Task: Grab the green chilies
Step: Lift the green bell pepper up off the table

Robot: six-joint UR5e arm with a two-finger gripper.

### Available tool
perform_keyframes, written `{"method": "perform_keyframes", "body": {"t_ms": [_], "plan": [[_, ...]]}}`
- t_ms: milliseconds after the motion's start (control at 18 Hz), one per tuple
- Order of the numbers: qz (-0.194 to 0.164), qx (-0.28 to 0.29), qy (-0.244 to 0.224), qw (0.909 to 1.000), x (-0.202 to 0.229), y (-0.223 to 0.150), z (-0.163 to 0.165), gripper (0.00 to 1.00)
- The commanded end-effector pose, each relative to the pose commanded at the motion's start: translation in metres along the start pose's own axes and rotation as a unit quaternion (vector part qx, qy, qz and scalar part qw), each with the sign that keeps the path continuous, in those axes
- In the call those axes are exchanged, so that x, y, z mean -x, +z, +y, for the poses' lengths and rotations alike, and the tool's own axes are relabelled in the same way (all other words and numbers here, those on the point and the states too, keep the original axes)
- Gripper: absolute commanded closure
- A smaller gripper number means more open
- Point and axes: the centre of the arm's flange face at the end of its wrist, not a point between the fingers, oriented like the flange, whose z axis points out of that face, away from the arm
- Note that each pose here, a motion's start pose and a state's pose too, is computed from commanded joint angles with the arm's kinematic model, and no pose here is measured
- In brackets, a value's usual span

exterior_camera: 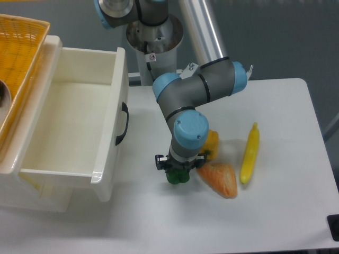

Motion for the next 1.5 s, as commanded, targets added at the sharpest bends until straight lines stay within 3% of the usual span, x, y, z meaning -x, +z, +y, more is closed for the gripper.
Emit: {"method": "perform_keyframes", "body": {"t_ms": [222,889,1500], "plan": [[-0.008,-0.015,0.075,0.9971,-0.013,-0.021,0.003,0.60],[-0.045,-0.012,0.210,0.9766,-0.009,-0.064,0.020,0.63],[-0.050,-0.006,0.221,0.9739,0.001,-0.074,0.029,0.63]]}}
